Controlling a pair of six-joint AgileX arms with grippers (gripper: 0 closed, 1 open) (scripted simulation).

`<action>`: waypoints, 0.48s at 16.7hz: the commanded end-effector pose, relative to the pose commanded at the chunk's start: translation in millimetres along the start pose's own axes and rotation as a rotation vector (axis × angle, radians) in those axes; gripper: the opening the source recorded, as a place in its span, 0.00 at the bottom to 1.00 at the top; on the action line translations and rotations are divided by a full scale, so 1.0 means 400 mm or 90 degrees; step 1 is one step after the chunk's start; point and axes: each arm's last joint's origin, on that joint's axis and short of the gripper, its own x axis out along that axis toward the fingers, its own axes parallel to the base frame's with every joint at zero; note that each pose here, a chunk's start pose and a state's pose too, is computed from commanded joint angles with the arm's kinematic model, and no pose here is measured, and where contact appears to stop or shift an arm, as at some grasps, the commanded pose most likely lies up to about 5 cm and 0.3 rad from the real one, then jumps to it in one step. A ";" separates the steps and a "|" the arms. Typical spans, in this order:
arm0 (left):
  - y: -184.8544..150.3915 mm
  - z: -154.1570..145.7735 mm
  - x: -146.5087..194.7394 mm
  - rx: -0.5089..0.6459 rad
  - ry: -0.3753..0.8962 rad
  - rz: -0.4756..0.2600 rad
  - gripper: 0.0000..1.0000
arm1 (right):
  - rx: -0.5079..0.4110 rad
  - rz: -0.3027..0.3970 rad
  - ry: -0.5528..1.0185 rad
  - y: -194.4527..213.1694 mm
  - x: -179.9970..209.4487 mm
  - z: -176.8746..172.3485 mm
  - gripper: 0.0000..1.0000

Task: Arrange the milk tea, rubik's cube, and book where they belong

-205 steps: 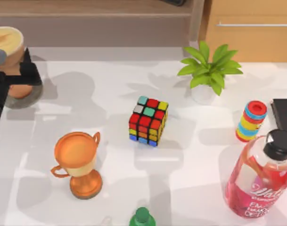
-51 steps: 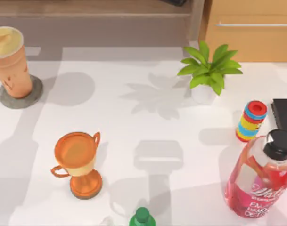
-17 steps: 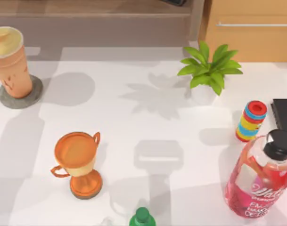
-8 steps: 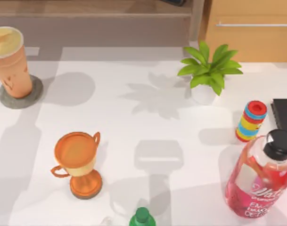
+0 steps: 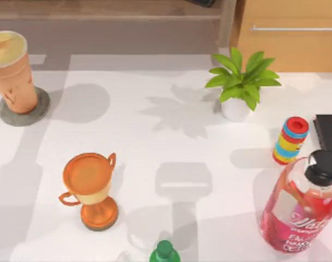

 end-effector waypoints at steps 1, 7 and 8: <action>0.004 0.003 -0.039 0.000 0.000 0.000 1.00 | 0.000 0.000 0.000 0.000 0.000 0.000 1.00; 0.033 -0.058 -0.342 -0.001 -0.005 0.005 1.00 | 0.000 0.000 0.000 0.000 0.000 0.000 1.00; 0.036 -0.086 -0.395 -0.001 -0.007 0.005 1.00 | 0.000 0.000 0.000 0.000 0.000 0.000 1.00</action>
